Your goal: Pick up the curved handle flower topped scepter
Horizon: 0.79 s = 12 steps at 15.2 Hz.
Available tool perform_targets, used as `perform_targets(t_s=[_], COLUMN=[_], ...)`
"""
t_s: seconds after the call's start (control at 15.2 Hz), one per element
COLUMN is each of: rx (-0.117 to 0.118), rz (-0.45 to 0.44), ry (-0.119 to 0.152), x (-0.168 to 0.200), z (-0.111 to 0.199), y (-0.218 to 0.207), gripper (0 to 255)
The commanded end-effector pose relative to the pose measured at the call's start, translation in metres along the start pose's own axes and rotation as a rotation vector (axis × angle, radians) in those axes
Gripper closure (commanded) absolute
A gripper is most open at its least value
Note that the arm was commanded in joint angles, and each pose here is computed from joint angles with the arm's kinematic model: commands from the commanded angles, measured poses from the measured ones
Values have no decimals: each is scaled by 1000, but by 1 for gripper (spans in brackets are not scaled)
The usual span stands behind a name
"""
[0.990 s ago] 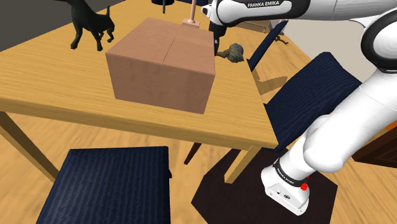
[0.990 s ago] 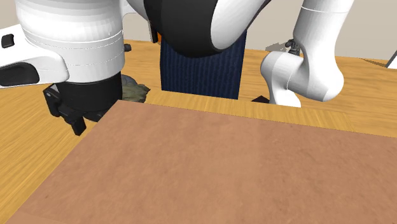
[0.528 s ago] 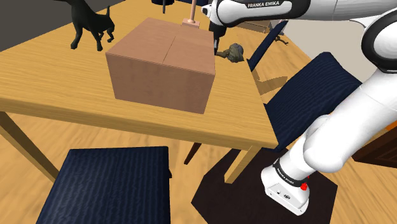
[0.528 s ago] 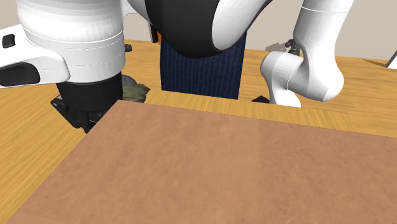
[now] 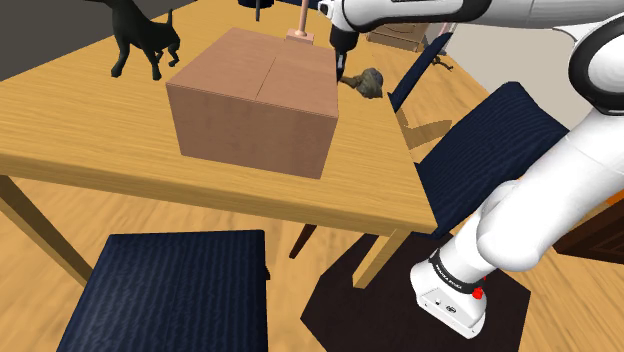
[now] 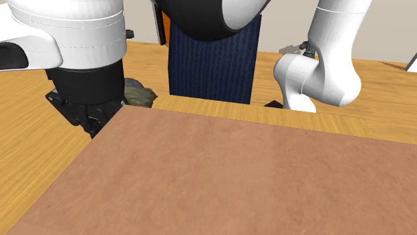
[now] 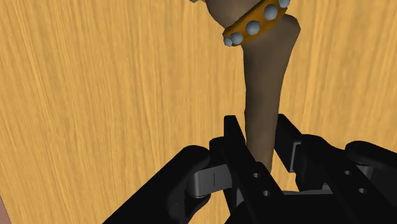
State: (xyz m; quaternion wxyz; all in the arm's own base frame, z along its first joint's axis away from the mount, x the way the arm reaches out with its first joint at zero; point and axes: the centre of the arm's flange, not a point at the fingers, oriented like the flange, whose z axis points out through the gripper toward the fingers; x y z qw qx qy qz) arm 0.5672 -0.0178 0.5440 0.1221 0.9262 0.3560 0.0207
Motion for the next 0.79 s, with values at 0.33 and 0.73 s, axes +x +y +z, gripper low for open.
perform_targets(t_s=[0.33,0.73], rx=[0,0], rz=[0,0], ry=[0,0], x=[-2,-3], z=[-36,-57], y=[9,15], gripper=[255,255])
